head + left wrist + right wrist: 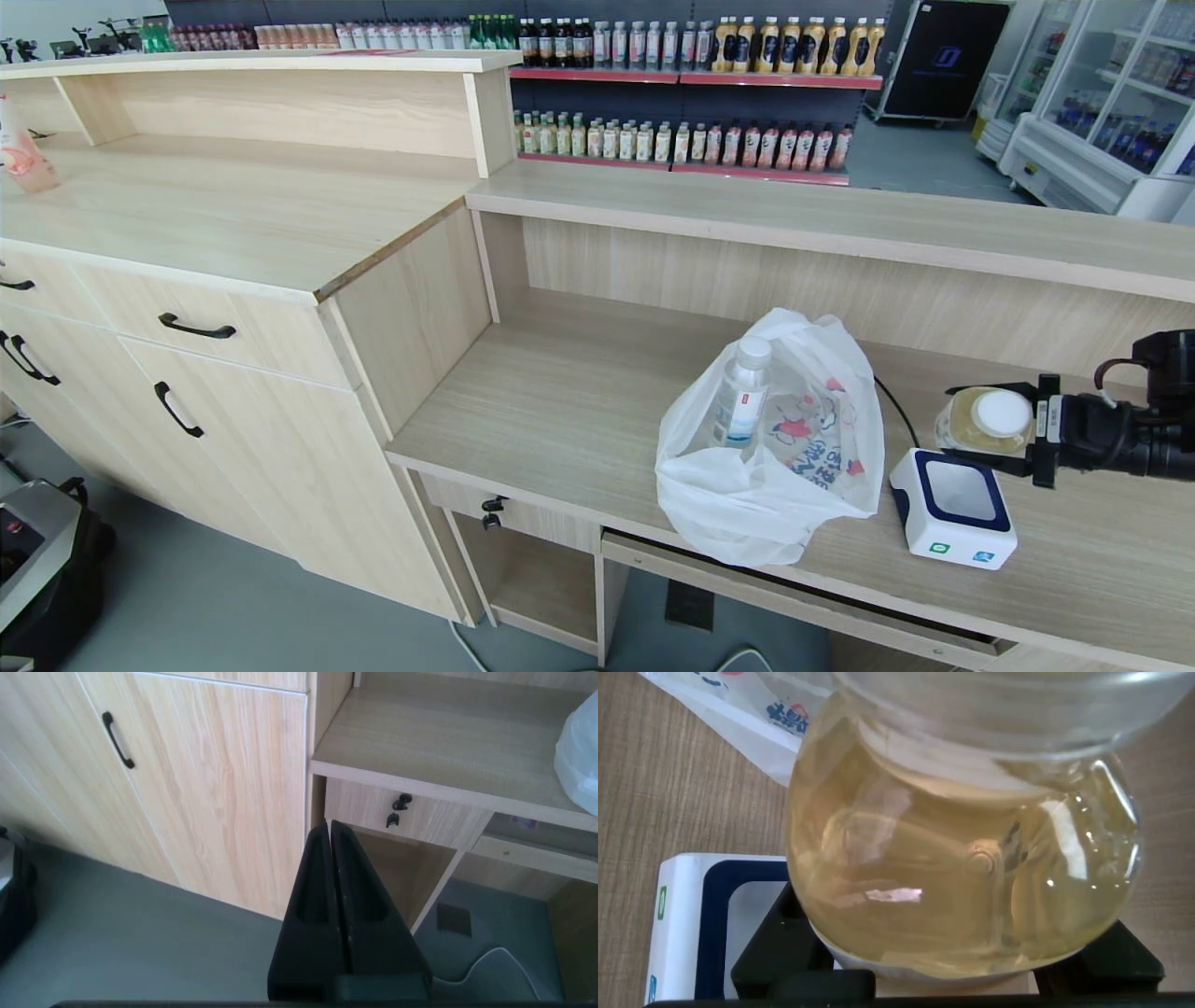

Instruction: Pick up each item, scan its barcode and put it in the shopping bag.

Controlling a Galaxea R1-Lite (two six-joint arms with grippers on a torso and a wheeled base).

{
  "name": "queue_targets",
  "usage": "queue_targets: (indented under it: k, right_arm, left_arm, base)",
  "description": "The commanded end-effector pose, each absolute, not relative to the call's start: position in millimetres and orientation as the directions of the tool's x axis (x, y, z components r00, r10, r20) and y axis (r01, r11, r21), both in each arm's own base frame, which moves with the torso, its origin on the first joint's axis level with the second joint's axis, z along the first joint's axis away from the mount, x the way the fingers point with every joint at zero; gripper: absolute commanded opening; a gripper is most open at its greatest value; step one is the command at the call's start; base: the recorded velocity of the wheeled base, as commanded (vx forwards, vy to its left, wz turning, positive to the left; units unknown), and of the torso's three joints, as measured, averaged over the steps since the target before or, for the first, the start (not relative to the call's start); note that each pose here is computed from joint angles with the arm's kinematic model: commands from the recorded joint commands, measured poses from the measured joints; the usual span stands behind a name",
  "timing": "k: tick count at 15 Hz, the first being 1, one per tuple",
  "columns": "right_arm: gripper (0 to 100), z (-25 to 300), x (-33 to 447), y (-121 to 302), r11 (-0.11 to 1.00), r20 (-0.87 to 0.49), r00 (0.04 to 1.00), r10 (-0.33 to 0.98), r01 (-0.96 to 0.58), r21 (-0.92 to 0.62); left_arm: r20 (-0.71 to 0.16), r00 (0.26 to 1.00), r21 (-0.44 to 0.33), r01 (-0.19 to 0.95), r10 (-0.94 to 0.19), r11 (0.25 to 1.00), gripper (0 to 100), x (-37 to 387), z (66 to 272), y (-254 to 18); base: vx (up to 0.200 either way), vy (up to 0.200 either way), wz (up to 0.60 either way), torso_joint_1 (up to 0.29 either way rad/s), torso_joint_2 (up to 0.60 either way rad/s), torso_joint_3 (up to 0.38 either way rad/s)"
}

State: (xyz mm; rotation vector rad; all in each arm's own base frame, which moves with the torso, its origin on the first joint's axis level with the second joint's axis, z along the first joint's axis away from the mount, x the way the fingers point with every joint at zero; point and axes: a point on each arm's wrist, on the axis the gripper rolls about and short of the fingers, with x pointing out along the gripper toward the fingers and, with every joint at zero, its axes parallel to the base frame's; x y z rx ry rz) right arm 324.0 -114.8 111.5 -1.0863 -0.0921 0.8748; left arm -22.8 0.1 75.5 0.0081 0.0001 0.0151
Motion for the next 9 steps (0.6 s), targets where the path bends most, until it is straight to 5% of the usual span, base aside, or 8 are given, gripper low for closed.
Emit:
queue_targets:
  k: [1, 9]
  right_arm:
    - [0, 110.0, 325.6, -114.3, 0.175, -0.339, 0.669, 0.662, -0.577, -0.798]
    - [0, 111.1, 325.2, -113.0, 0.176, -0.339, 0.668, 0.662, -0.579, -0.796]
  left_arm:
    - [0.0, 1.0, 0.008, -0.015, 0.015, 1.0, 0, -22.8, 75.5, 0.1]
    - [0.0, 1.0, 0.009, -0.015, 0.015, 1.0, 0, -22.8, 75.5, 0.1]
  base:
    - [0.0, 0.0, 0.0, 0.0, 0.0, 0.0]
    - [0.0, 0.0, 0.0, 0.0, 0.0, 0.0]
